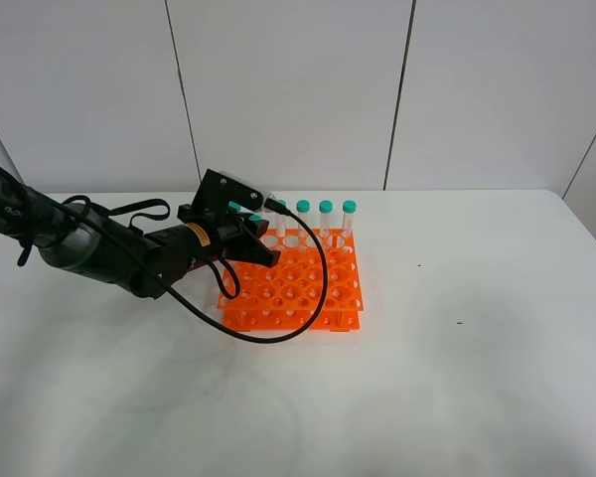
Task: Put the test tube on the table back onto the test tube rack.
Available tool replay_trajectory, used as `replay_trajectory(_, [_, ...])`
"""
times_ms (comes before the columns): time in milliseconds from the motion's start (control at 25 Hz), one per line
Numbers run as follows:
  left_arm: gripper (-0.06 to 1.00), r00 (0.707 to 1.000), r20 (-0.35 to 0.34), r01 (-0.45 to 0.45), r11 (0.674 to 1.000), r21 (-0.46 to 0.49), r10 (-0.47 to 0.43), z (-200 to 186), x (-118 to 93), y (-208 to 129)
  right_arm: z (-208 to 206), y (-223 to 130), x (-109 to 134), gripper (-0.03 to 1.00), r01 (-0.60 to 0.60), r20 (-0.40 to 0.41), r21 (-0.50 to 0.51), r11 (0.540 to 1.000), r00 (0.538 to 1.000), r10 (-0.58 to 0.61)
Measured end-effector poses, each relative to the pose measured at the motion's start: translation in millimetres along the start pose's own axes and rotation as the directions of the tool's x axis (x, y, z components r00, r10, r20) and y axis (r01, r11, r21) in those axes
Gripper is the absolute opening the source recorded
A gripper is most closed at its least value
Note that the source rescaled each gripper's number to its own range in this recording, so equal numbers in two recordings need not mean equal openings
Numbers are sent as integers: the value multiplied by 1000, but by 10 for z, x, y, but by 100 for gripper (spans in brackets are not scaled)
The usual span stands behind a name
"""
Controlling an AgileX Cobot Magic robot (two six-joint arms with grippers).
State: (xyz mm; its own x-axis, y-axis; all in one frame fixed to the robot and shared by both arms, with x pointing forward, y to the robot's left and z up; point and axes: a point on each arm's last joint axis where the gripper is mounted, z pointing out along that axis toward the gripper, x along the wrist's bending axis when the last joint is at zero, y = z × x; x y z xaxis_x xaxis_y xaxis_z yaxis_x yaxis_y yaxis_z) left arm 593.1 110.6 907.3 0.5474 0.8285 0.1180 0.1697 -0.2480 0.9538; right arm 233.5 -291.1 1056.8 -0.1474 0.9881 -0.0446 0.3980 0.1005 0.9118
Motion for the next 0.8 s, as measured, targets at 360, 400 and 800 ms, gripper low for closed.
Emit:
replay_trajectory(360, [3,1000,0,0,1000,-1,0,0,0,0,0,0,0,100,0,0,0,1000,1000,0])
replay_trajectory(400, [9,1000,0,0,1000,-1,0,0,0,0,0,0,0,100,0,0,0,1000,1000,0])
replay_trajectory(800, [34,1000,-2,9,1000,-23,-10,-43,12,113,0,0,0,100,0,0,0,1000,1000,0])
